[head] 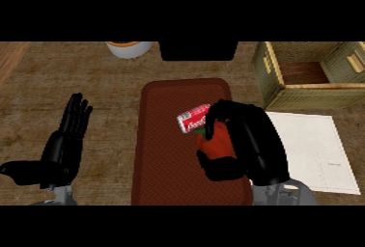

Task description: Pick the bell pepper from the placemat and place it in the basket

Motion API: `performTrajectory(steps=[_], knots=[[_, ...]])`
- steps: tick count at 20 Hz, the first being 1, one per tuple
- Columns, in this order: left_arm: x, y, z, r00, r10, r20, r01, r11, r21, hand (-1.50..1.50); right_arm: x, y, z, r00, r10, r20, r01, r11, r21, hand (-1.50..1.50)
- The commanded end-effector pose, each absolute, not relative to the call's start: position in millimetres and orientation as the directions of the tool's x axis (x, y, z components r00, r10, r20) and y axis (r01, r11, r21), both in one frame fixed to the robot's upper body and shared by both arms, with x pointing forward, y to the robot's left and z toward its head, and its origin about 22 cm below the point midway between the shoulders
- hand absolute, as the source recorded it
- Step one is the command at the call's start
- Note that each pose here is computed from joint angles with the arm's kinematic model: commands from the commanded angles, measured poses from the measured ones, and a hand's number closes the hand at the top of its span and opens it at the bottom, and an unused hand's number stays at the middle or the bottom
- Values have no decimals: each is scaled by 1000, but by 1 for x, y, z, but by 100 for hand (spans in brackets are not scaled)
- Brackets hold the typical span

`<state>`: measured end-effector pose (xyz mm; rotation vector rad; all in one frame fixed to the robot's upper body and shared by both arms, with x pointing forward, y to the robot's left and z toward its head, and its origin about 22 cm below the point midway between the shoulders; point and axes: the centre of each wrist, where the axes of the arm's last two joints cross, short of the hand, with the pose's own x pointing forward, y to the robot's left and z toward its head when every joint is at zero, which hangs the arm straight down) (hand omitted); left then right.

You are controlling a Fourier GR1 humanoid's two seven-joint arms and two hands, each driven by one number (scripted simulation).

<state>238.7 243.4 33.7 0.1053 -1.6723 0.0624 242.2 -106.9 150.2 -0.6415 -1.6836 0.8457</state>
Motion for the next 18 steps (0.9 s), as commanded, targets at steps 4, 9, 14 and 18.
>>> performTrajectory(steps=[4, 9, 14, 18], knots=[[253, 238, 38, -99, -27, 995, -81, 997, 19, 0, 193, -133, 227, -301, 689, 659, 56, 703, -709, 150], [245, 235, 22, -91, -27, 996, -105, 994, 17, 0, 194, -170, 254, -171, 729, 663, 138, 684, -716, 150], [237, 243, 20, -109, -34, 993, -85, 996, 24, 0, 209, -181, 253, -63, 819, 570, 198, 570, -797, 150], [241, 237, 20, -117, -38, 992, -85, 996, 28, 0, 221, -203, 268, -32, 861, 507, 221, 501, -837, 150]])
